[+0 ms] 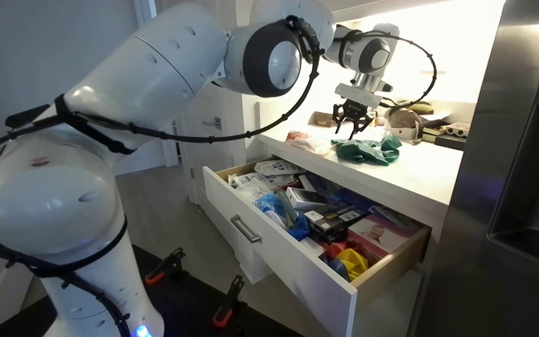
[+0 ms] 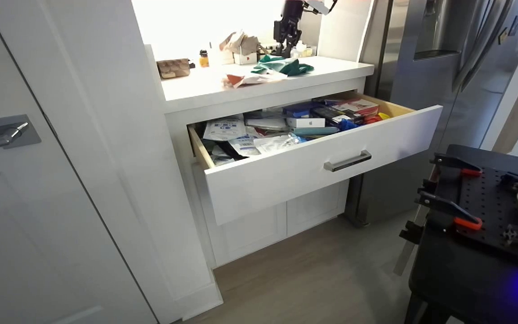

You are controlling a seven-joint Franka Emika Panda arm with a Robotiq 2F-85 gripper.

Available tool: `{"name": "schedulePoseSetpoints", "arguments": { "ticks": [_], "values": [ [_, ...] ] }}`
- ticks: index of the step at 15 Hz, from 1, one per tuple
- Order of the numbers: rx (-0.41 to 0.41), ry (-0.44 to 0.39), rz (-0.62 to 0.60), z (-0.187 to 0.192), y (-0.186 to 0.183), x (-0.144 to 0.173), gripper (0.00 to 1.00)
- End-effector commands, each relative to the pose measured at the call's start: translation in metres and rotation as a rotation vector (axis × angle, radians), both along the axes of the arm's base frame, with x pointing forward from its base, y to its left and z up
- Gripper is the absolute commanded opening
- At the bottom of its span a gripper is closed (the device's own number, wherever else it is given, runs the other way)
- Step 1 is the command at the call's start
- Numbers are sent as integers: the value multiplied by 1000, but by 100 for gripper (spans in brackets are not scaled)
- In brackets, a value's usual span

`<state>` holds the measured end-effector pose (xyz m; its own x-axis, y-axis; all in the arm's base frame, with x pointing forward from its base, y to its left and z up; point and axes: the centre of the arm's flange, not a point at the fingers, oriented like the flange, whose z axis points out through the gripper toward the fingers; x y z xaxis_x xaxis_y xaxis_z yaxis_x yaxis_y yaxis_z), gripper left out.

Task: Open the top most drawer of the cabinet and put the fabric in the drawer.

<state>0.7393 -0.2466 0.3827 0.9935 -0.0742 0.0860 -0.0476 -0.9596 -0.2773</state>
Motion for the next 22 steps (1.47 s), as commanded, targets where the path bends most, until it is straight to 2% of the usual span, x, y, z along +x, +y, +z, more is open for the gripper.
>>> {"name": "schedulePoseSetpoints", "arguments": {
  "ticks": [1,6,9,12,15,22],
  "values": [
    [-43,91,91,2,10,-3,80],
    [-225,202,163,-5,9,-19,80],
    [-341,206,190,-8,3,-23,80],
    [-413,200,194,-10,1,-22,80],
    [-439,170,187,-14,3,-18,80],
    [-392,145,148,-27,1,-16,80]
  ]
}}
